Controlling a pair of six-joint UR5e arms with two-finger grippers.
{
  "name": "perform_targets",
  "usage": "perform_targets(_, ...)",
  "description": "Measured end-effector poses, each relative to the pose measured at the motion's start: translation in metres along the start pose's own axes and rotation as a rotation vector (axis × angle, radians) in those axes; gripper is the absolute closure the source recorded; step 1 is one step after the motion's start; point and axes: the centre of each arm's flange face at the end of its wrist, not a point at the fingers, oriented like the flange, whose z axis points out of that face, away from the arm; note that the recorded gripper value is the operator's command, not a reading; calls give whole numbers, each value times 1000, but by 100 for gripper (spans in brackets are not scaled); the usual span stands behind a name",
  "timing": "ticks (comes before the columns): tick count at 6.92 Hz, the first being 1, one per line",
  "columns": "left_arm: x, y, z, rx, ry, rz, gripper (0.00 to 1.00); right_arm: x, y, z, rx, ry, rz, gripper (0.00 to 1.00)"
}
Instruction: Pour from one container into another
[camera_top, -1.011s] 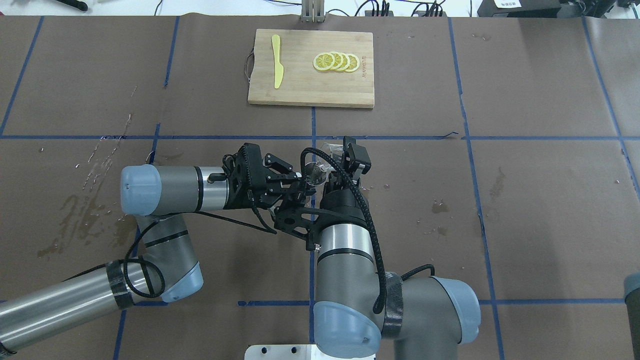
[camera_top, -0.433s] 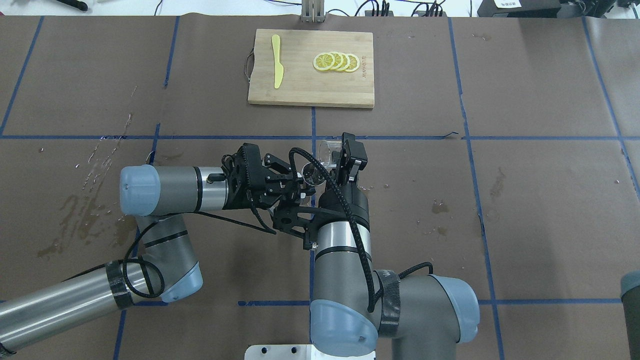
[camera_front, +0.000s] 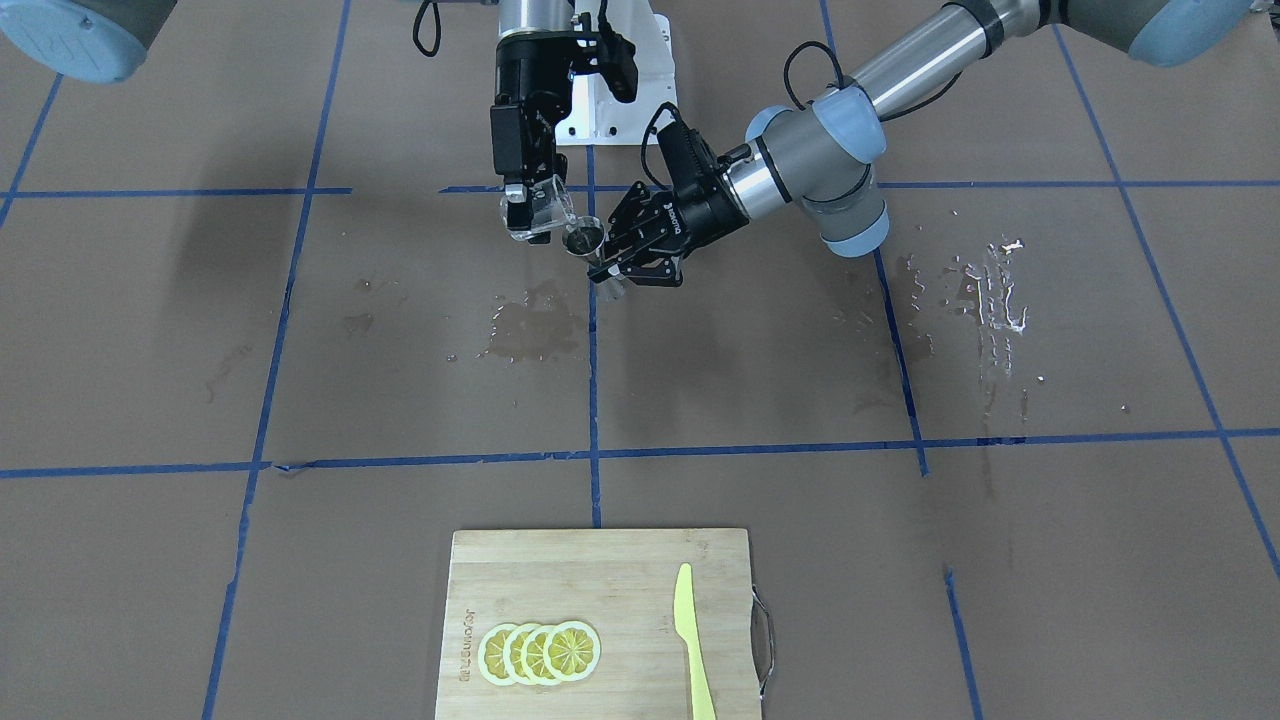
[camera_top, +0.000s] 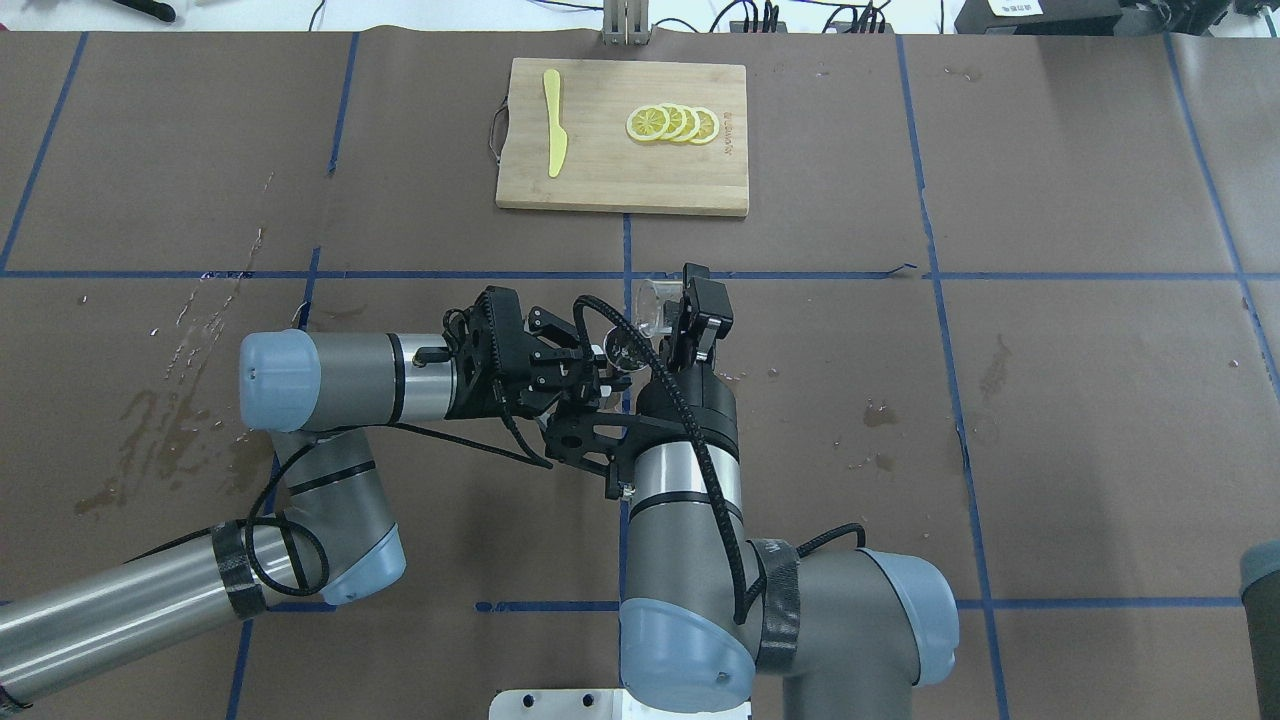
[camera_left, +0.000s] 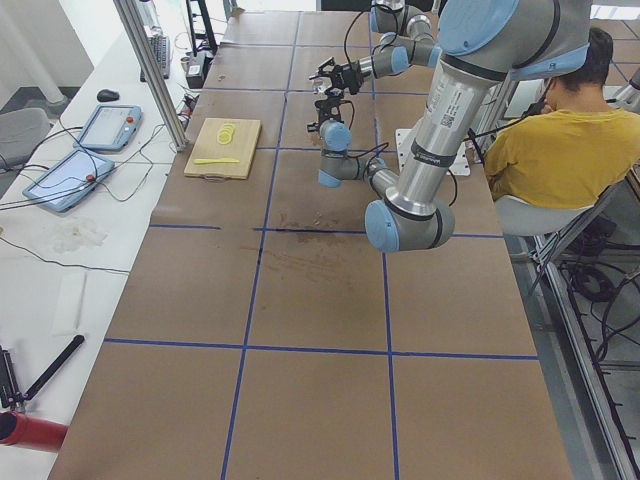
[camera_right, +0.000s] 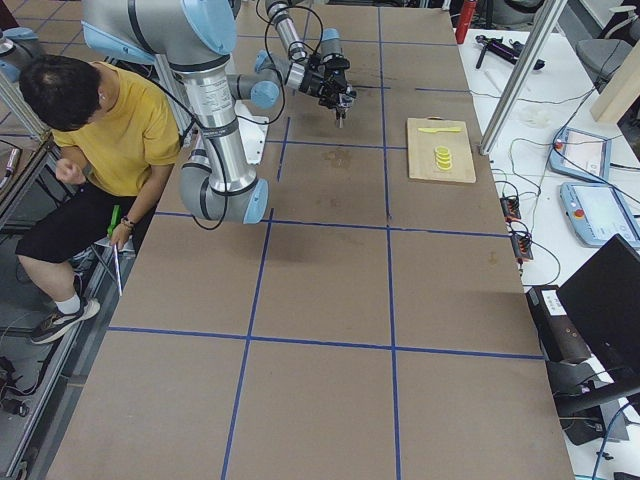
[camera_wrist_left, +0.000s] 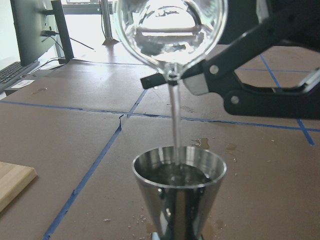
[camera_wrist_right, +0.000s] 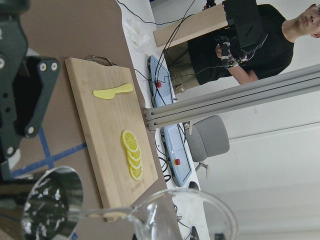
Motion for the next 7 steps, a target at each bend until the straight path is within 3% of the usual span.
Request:
perform_targets(3,0,0,0,1,0,0,100,4,-1,0,6,1,29,100)
perform_targets(7,1,3,-3,8,3,2,100,17,0,1,56,-36,284,100)
